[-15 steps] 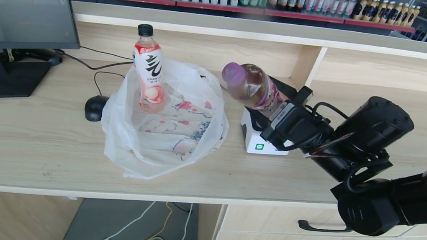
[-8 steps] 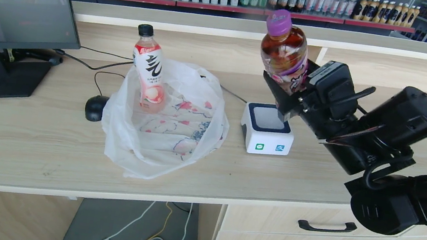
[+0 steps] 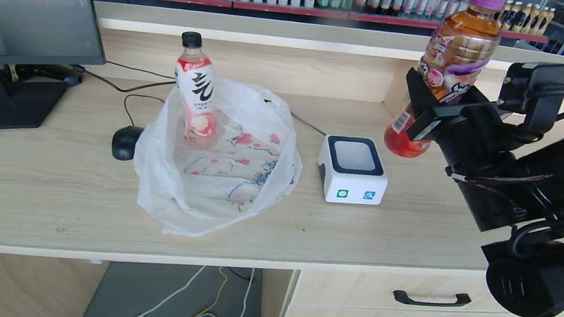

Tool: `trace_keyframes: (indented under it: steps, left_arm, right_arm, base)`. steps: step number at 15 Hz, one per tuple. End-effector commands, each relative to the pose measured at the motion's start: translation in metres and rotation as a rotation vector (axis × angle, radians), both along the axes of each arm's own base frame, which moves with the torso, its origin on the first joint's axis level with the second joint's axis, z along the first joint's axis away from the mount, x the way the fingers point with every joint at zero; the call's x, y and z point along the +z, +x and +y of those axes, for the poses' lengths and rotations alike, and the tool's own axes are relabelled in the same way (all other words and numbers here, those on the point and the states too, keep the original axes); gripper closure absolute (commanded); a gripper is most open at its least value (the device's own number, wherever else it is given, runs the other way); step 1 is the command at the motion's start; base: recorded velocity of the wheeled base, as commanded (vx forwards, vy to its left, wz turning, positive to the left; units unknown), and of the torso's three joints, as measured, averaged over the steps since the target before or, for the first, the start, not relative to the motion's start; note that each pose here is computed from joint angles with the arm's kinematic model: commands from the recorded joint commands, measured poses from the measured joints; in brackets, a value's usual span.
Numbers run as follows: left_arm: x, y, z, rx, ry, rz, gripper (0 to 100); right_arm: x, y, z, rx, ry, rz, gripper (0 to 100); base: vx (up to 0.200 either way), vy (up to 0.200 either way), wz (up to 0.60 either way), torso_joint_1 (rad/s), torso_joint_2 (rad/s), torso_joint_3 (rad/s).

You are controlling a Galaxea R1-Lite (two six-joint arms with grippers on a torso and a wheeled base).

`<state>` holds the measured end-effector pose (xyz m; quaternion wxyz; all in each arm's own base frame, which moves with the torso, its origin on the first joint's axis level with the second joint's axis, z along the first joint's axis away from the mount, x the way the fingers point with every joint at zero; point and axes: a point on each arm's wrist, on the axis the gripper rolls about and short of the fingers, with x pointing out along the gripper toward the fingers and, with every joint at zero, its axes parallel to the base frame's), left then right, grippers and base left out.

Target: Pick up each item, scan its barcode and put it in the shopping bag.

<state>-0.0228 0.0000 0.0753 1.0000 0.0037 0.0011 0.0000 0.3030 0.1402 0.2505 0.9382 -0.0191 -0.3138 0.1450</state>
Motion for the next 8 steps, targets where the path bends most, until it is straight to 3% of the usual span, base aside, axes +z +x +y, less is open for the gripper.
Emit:
trace_keyframes:
  steps: [1,8]
  left_arm:
    - [0.0,0.0,0.0,0.0,-0.001,-0.001,0]
    - [0.0,0.0,0.0,0.0,-0.001,-0.001,0]
  right_arm:
    - [0.0,0.0,-0.014,-0.035,0.032,0.015,100]
    - [0.001,-0.002,-0.025,-0.006,0.111,0.04,100]
  base:
    - [0.0,0.0,0.0,0.0,0.0,0.0]
    - [0.0,0.0,0.0,0.0,0.0,0.0]
